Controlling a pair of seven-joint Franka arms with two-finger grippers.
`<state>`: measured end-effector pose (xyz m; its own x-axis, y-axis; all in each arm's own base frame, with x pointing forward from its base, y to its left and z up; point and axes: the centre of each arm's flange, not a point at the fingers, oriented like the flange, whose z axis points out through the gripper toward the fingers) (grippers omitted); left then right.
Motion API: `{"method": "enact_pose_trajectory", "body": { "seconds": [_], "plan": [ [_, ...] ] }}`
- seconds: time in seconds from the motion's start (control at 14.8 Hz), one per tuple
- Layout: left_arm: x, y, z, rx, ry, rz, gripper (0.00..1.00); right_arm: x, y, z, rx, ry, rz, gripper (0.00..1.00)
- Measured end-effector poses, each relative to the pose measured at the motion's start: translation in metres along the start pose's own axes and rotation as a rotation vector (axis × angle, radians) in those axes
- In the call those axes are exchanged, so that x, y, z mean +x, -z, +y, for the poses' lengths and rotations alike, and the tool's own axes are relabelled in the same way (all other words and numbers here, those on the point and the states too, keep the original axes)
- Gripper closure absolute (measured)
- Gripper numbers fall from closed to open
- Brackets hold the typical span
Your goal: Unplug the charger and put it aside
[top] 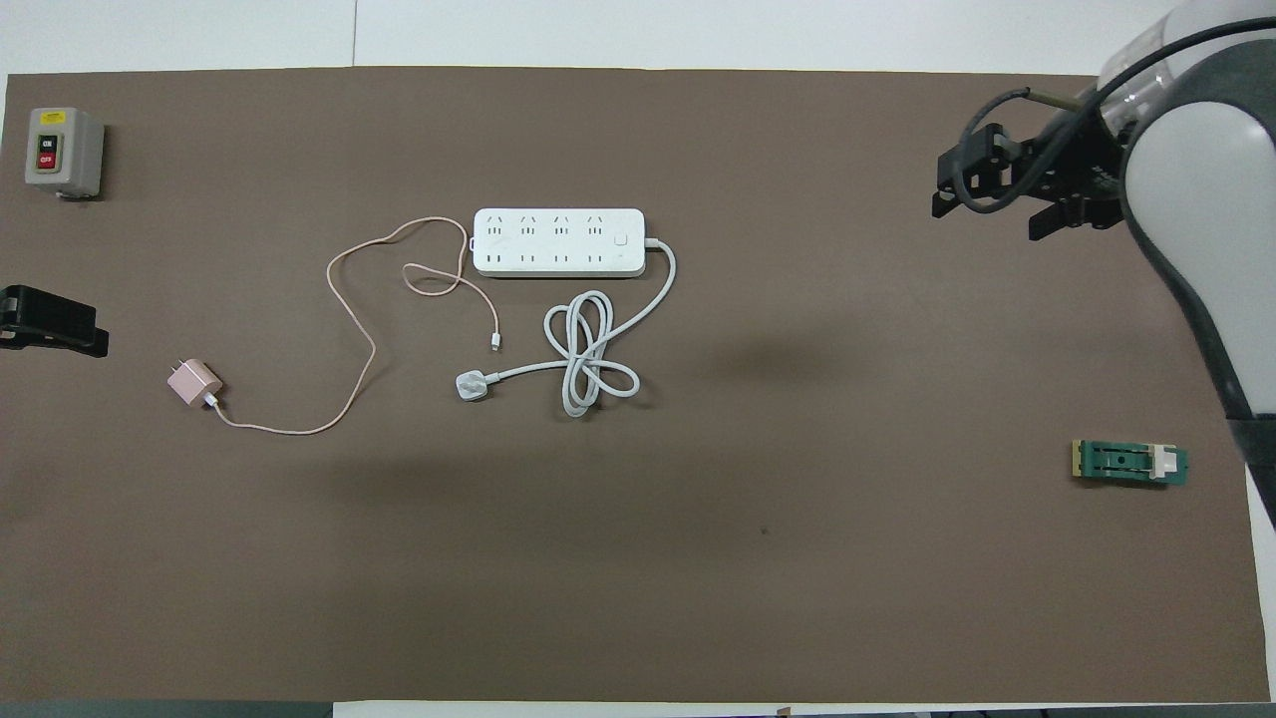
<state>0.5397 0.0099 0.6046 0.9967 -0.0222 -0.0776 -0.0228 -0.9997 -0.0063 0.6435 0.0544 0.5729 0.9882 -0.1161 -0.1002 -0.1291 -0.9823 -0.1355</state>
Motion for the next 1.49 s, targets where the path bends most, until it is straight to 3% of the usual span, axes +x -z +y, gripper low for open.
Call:
{"method": "enact_pose_trajectory", "body": {
  "seconds": [0.34, 0.81, 1.08, 1.49],
  "plan": [
    [0.011, -0.013, 0.005, 0.0, -0.027, -0.008, 0.0, -0.039, 0.035, 0.012, -0.121, 0.188, 0.016, 0.0],
    [0.013, -0.009, 0.007, 0.001, -0.035, 0.007, 0.0, -0.118, 0.036, 0.018, -0.19, 0.213, 0.018, 0.0],
    [0.014, -0.009, 0.013, 0.002, -0.046, 0.012, 0.0, -0.11, 0.033, 0.04, -0.185, 0.175, 0.056, 0.0],
    [0.016, -0.007, 0.012, 0.003, -0.044, 0.031, 0.0, -0.108, 0.039, 0.061, -0.156, 0.128, 0.047, 0.0]
  ]
}}
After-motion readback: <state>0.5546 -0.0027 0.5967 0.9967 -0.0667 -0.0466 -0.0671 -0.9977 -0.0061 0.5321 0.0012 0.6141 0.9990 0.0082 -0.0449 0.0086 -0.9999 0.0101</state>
